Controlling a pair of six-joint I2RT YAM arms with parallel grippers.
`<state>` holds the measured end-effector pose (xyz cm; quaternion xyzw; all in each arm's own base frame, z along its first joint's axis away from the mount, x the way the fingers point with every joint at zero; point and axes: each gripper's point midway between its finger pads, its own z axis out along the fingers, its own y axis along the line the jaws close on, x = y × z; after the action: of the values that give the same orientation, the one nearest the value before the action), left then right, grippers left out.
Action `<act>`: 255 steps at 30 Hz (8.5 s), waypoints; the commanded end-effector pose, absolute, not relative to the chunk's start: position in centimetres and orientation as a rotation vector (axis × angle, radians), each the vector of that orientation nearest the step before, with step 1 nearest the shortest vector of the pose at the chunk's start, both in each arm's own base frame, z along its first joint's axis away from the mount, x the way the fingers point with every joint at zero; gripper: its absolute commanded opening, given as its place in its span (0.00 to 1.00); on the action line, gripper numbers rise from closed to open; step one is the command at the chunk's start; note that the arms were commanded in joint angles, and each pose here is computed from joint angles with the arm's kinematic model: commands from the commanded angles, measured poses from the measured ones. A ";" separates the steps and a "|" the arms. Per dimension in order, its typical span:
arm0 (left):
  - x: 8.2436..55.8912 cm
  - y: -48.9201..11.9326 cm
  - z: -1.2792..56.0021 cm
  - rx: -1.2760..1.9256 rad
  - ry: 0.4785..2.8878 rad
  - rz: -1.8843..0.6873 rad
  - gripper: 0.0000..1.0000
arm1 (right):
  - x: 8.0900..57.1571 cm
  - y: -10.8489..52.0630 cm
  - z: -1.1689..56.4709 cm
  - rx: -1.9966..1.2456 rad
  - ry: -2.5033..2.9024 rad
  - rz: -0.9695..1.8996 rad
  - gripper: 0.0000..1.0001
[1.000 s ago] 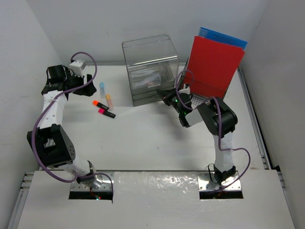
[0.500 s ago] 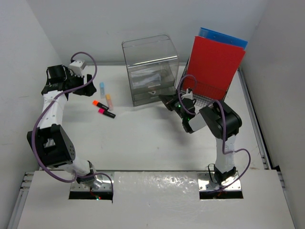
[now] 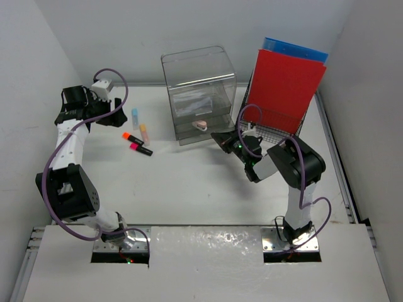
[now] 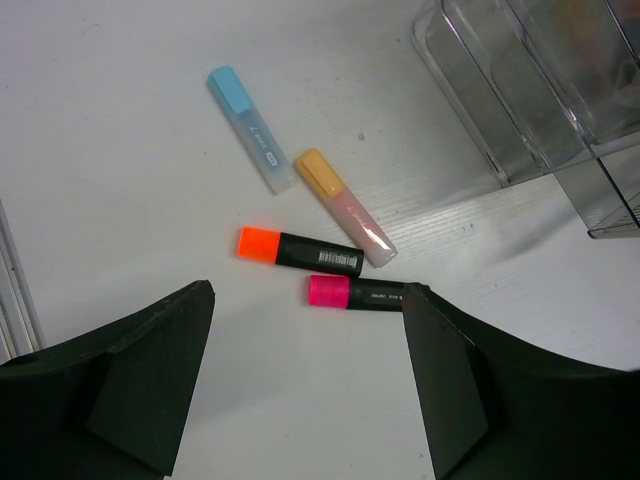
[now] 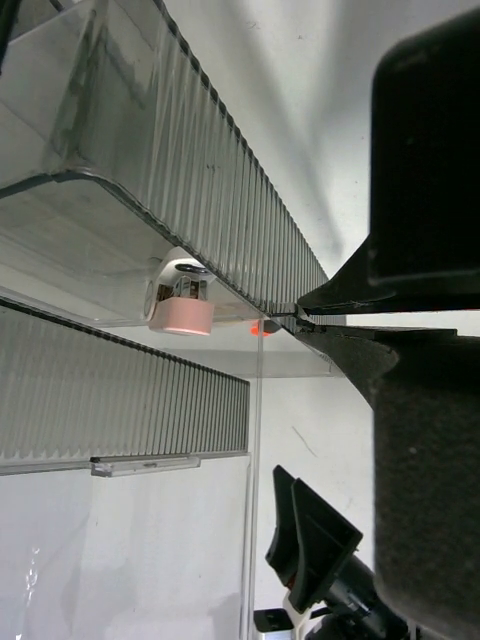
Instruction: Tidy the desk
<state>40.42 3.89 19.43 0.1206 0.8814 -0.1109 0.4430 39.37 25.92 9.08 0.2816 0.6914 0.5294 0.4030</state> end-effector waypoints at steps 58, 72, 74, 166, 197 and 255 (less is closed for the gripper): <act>40.7 3.8 20.4 0.345 2.155 -0.248 0.74 | 45.7 28.5 9.7 0.511 1.688 1.214 0.00; 40.7 4.0 20.1 0.349 2.163 -0.238 0.74 | 47.7 28.4 9.3 0.554 1.659 1.192 0.00; 40.7 4.0 20.0 0.349 2.164 -0.239 0.74 | 47.5 28.3 9.1 0.560 1.665 1.195 0.01; 40.5 3.8 19.9 0.368 2.169 -0.249 0.74 | 40.2 28.8 5.3 0.065 1.920 0.629 0.39; 40.6 3.9 19.8 0.372 2.173 -0.247 0.74 | 45.4 28.3 8.1 -1.362 1.157 -0.760 0.53; 40.8 3.7 19.1 0.364 2.192 -0.276 0.74 | 33.1 29.1 5.2 -1.557 1.041 -0.593 0.00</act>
<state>39.94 4.05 18.05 0.1353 0.8904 -0.1077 0.4210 33.42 27.90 3.50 -0.6756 0.4401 -0.2796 0.5213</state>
